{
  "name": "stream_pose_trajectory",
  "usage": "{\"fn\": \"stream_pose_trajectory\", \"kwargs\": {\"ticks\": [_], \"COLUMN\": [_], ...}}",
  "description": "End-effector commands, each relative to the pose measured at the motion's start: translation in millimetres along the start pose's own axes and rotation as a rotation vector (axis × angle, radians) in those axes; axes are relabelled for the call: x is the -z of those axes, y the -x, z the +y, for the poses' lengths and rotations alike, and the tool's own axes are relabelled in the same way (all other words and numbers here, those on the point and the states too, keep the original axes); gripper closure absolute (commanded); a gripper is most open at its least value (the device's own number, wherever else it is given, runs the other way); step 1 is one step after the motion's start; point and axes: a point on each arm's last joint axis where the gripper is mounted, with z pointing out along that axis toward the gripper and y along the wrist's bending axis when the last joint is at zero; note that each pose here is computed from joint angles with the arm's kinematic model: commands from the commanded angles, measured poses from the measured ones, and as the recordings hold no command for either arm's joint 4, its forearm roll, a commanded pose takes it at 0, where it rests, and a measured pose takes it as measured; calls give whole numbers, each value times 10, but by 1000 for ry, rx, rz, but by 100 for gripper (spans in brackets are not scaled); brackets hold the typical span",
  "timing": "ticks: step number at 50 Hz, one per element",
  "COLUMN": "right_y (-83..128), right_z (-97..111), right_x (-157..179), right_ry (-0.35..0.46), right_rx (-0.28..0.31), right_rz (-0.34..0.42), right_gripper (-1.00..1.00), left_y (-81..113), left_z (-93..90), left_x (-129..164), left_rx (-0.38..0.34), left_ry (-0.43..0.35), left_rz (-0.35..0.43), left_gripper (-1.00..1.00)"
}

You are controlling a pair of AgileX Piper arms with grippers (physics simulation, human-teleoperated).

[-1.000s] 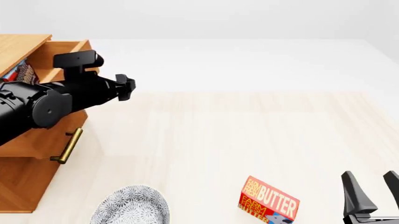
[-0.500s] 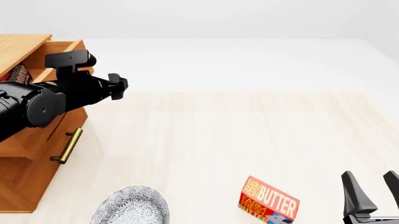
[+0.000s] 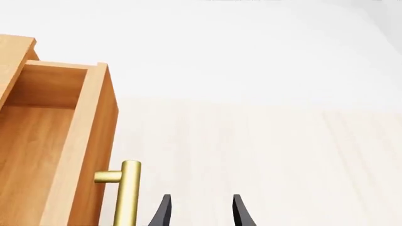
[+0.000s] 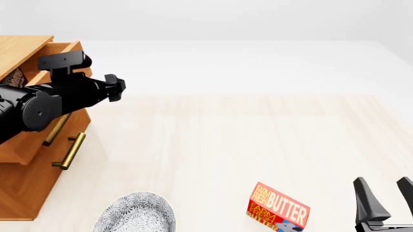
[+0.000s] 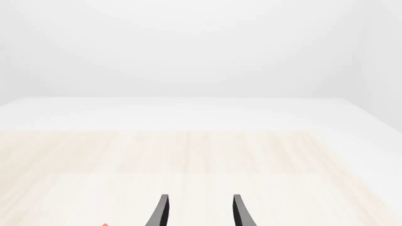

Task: Put the chocolate pudding in the top drawer of the cabinet and close it.

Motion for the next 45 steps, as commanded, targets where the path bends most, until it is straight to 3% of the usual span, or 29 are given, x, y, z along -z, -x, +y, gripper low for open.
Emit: {"fn": "stream_pose_trajectory", "kwargs": {"ticks": [1, 25, 45], "right_y": [0, 0, 0], "right_z": [0, 0, 0], "right_x": [0, 0, 0], "right_ry": [0, 0, 0], "right_rx": [0, 0, 0], "right_rz": [0, 0, 0], "right_gripper": [-100, -100, -100], "left_y": [-210, -171, -173], "left_z": [89, 181, 378], "left_x": [-184, -179, -237], "left_rx": [129, 133, 154], "left_ry": [26, 52, 102], "left_rz": [108, 97, 81], "left_gripper": [-100, -100, -100]}}
